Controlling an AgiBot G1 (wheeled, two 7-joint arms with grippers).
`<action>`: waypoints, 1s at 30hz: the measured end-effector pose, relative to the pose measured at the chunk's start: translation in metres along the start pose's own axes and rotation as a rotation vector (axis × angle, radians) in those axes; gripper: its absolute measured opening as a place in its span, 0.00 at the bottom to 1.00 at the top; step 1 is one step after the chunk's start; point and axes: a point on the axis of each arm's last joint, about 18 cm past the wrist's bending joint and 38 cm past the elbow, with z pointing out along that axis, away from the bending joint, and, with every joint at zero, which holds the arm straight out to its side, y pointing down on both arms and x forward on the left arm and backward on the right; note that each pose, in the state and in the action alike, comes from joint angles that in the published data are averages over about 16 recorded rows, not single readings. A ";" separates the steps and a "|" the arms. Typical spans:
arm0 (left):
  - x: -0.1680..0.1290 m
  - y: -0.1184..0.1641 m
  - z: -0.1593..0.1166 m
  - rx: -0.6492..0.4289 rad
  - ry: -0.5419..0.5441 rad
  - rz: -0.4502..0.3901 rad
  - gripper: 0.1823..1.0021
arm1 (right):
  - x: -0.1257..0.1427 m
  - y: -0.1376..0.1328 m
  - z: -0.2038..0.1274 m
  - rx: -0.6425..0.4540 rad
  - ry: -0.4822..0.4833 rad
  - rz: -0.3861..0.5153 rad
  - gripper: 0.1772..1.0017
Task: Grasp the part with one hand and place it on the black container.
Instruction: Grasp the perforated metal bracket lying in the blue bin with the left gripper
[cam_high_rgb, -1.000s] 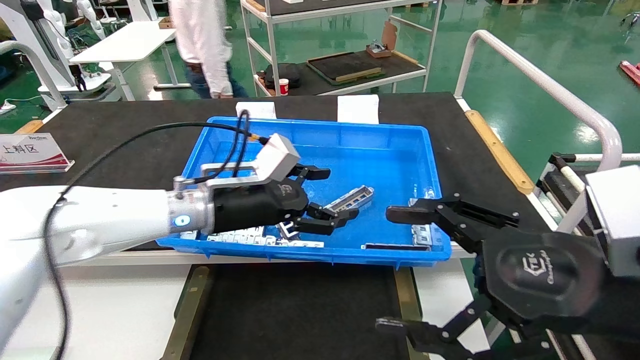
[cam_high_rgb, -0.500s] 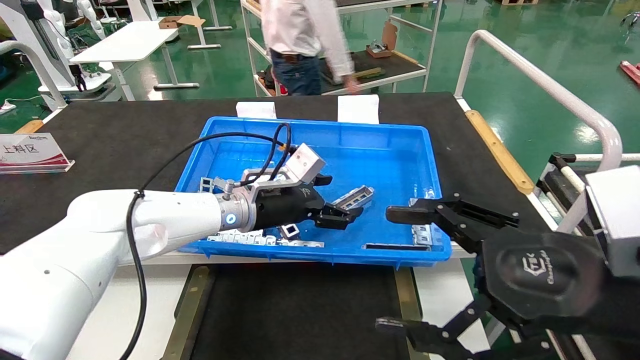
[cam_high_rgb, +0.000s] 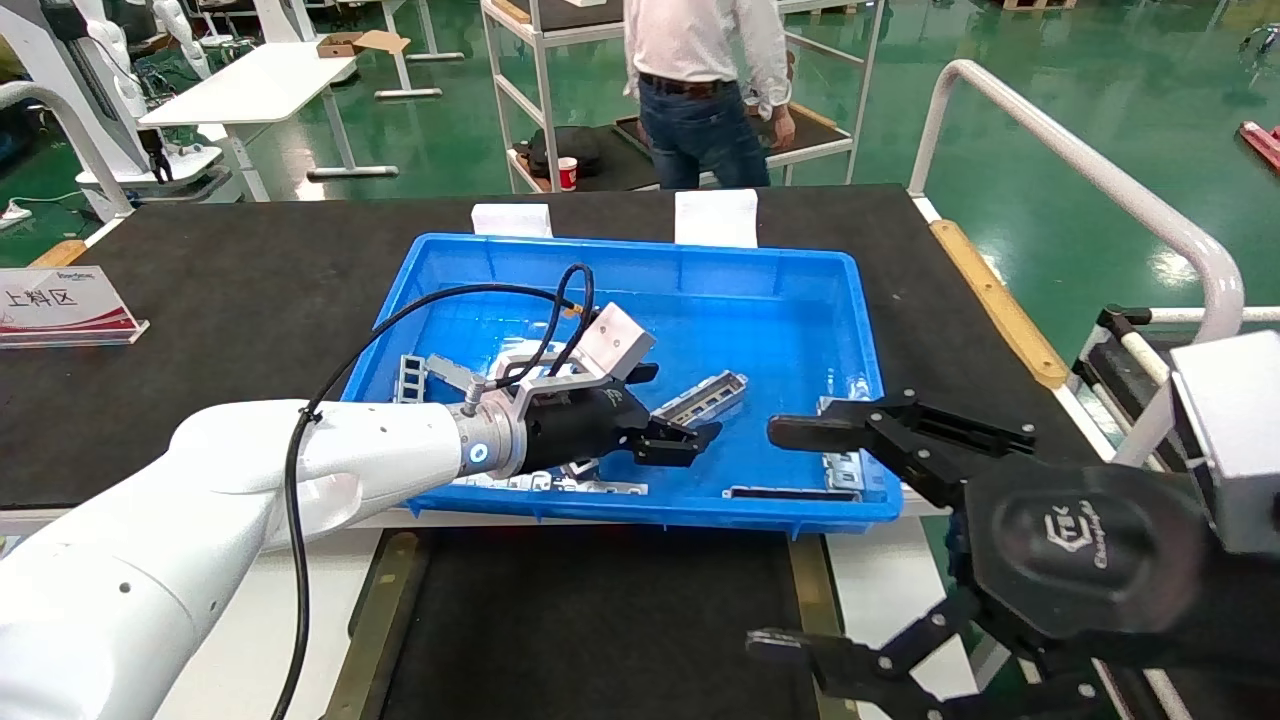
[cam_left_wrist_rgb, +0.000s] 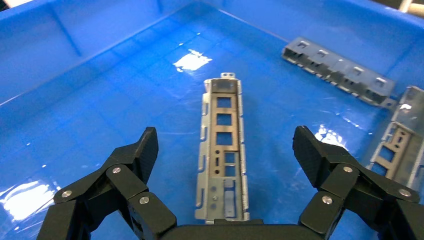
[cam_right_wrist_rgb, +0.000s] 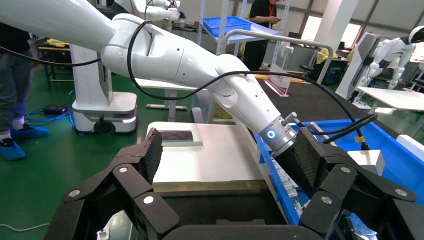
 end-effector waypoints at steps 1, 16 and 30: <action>0.000 0.001 0.000 -0.002 -0.004 -0.002 0.97 | 0.000 0.000 0.000 0.000 0.000 0.000 0.96; 0.002 0.018 0.005 -0.026 -0.031 -0.032 0.77 | 0.000 0.000 0.000 0.000 0.000 0.000 0.71; 0.006 0.031 0.007 -0.043 -0.031 -0.060 0.39 | 0.000 0.000 0.000 0.000 0.000 0.000 0.31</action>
